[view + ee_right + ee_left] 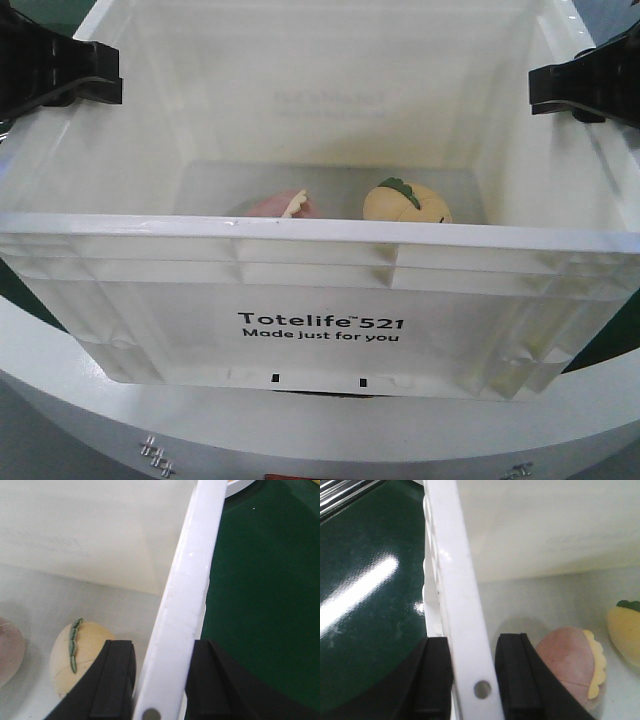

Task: Place moving items into box and shelve
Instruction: 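Lift the crate with both grippers while the base drives away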

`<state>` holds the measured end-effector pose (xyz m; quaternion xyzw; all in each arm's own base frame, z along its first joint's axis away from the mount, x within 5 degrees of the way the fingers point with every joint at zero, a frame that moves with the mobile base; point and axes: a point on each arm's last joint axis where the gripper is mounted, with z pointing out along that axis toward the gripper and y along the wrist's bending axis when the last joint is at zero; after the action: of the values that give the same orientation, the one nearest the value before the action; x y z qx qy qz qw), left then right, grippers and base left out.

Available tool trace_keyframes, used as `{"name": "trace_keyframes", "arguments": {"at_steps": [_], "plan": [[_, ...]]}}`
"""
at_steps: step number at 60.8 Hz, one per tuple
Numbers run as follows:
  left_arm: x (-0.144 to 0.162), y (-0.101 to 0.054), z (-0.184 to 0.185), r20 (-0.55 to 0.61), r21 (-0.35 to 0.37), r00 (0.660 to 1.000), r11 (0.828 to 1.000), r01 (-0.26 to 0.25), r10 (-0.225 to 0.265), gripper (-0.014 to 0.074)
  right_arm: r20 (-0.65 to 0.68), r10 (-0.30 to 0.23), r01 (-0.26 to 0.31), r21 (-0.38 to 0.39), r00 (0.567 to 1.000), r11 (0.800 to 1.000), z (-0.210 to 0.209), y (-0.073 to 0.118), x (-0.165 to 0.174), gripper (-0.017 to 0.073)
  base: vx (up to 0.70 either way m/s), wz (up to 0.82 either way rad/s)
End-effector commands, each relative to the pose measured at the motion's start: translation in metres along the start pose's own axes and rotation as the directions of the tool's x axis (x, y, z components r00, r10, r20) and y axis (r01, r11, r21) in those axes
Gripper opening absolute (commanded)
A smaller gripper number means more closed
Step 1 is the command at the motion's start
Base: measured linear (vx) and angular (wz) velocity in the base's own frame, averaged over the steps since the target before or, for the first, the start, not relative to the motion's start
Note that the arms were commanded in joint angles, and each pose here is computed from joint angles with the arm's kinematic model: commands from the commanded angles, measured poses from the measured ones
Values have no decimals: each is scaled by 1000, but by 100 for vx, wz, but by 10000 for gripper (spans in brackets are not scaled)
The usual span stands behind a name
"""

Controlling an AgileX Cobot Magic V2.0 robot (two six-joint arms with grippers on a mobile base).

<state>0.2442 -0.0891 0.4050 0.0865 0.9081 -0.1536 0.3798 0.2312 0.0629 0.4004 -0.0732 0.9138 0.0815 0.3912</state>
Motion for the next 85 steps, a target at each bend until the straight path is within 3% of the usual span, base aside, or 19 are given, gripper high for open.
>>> {"name": "trace_keyframes", "arguments": {"at_steps": [1, 85], "plan": [[-20, -9, -30, 213, 43, 977, 999, -25, 15, -6, 187, -21, 17, 20, 982, 1000, -22, -2, -19, -5, -9, 16], [-20, -9, -30, 213, 43, 977, 999, -25, 15, -6, 187, -21, 17, 20, 982, 1000, -22, -2, -19, -5, -10, 40]]}}
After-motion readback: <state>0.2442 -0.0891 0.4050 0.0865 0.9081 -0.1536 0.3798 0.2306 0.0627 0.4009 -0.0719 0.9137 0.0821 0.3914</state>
